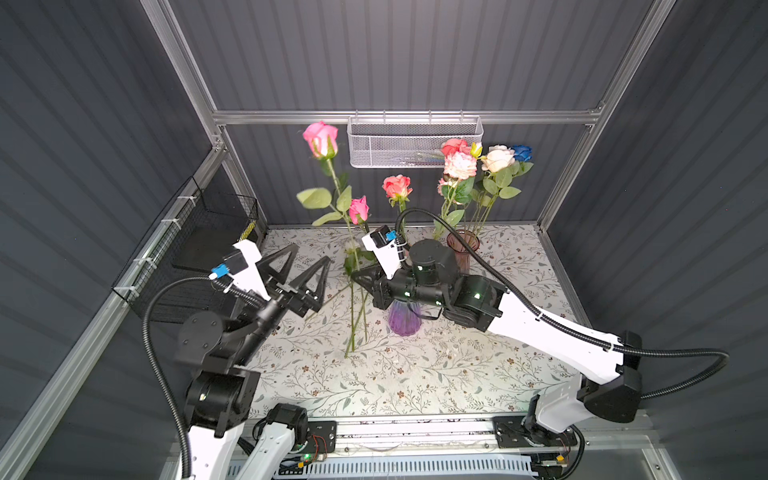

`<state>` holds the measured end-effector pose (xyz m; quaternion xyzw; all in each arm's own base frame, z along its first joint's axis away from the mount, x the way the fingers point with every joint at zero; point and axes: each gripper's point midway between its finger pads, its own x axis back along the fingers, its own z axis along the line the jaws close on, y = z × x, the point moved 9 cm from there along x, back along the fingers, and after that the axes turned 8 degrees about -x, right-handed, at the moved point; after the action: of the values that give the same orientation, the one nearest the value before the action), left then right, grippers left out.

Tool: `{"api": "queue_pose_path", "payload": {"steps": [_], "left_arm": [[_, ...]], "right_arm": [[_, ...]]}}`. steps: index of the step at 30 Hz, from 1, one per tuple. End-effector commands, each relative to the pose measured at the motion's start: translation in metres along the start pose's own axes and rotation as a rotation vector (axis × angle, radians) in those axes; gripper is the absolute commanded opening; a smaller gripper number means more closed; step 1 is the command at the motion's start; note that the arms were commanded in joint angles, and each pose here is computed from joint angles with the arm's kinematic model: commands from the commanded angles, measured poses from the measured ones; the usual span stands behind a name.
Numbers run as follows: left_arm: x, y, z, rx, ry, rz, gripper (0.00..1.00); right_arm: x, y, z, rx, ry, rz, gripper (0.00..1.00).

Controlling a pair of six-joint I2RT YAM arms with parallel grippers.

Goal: Arrange the flowers into the vase
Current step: 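Lower the pink rose into the vase with right gripper while left gripper draws back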

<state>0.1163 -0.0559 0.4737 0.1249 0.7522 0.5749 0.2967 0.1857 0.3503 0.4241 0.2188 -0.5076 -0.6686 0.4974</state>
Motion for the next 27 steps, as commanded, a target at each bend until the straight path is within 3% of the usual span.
{"api": "queue_pose_path", "payload": {"steps": [1,5,11,20,27], "left_arm": [[0.013,-0.002,0.012,-0.025,0.196,0.0,0.99],[0.023,-0.015,0.019,-0.004,0.271,0.004,0.99],[0.019,-0.035,0.031,0.048,0.348,0.063,0.99],[0.004,-0.079,0.047,0.149,0.36,0.153,0.99],[-0.003,-0.096,0.054,0.162,0.372,0.2,0.99]], "right_arm": [[0.029,0.027,0.006,0.09,-0.064,-0.116,0.06],[0.06,0.054,0.005,0.168,-0.175,-0.225,0.06],[0.093,0.074,-0.033,0.162,-0.338,-0.39,0.06],[0.077,0.054,-0.095,0.116,-0.473,-0.376,0.05],[0.055,0.015,-0.113,0.012,-0.444,-0.3,0.05]]}}
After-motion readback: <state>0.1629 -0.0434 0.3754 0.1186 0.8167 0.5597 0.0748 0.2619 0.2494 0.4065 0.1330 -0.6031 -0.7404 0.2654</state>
